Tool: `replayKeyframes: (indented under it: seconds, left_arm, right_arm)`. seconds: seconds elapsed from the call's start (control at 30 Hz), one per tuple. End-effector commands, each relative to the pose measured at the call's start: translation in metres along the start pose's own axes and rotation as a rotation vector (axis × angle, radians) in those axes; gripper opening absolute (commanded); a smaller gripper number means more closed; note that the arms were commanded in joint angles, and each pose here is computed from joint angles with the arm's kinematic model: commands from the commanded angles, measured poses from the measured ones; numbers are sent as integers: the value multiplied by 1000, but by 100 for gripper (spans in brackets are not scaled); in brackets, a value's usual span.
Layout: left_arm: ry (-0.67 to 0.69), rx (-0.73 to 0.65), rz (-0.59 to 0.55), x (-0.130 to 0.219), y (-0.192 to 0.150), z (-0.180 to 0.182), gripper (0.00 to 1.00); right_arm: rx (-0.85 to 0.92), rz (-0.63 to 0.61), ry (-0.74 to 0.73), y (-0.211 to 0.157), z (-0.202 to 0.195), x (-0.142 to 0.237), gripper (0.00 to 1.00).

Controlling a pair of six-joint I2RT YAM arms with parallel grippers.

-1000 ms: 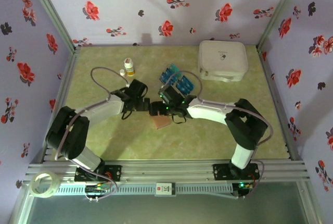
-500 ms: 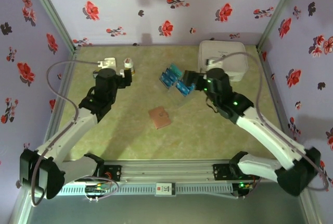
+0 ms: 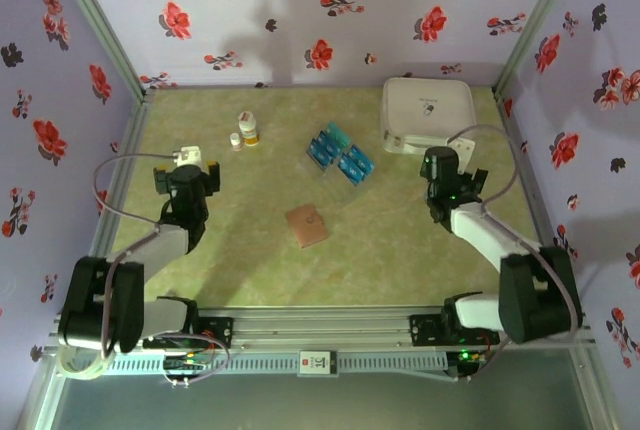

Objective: Put the credit cards into the card holder

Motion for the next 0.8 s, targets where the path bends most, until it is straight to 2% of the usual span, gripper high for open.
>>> replayKeyframes:
  seconds: [0.0,0.07,0.13,0.2,0.27,0.33,0.37,0.4,0.47,0.53,0.6,0.67,0.77]
  left_arm:
    - [12,10,-57,-8,-10,-4,100]
    - [9,14,-70,-11,-14,-5,100]
    - [-43,23,-78,-18,-17,-5,100]
    - [-86,29,-85,-25,-23,-8,100]
    - [-122,70,-79,-28,-29,-3,100]
    - [-196,66,-100,-34,-37,-7,100]
    - [-213,63,-83,-34,-36,-8,100]
    - [-215,70,-77,-36,-36,-8,100]
    - [-181,103,-44,-41,-36,-1,100]
    - [-180,128,-37,-43,-38,3,100]
    - [-175,127,-42,-43,-38,3,100]
    - [-167,126,-42,-42,-38,3,100]
    - [-137,128,-40,-42,-39,4,100]
  right_arm:
    - [36,-90,-6,-14,0,-14,99]
    - [48,-129,47,-26,1,-19,99]
    - [111,-94,143,-29,6,-19,99]
    - [118,-144,219,-37,4,-19,99]
    - [3,-182,222,-39,-14,-24,99]
    - [-78,-136,252,-48,-29,-35,99]
    - [-101,-175,284,-49,-30,-40,99]
    - [-113,-172,326,-44,-28,-44,100]
    - [-76,-4,317,-39,-23,-54,99]
    - [-88,-85,335,-40,-23,-53,99]
    - [-71,-36,323,-40,-24,-50,99]
    - [-72,-79,337,-41,-22,-50,99]
    - [-63,-45,336,-41,-22,-50,99]
Point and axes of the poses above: each hand's point on the last joint's axis, 136 mm out from that joint toward the fingers, its own x axis back along the fingers, its own z axis along the line the jaws close on, y = z × x, the point moved 9 cm from there along x, back along the fingers, and after that the axes turned 11 degrees about -x, right-handed, at the moved point
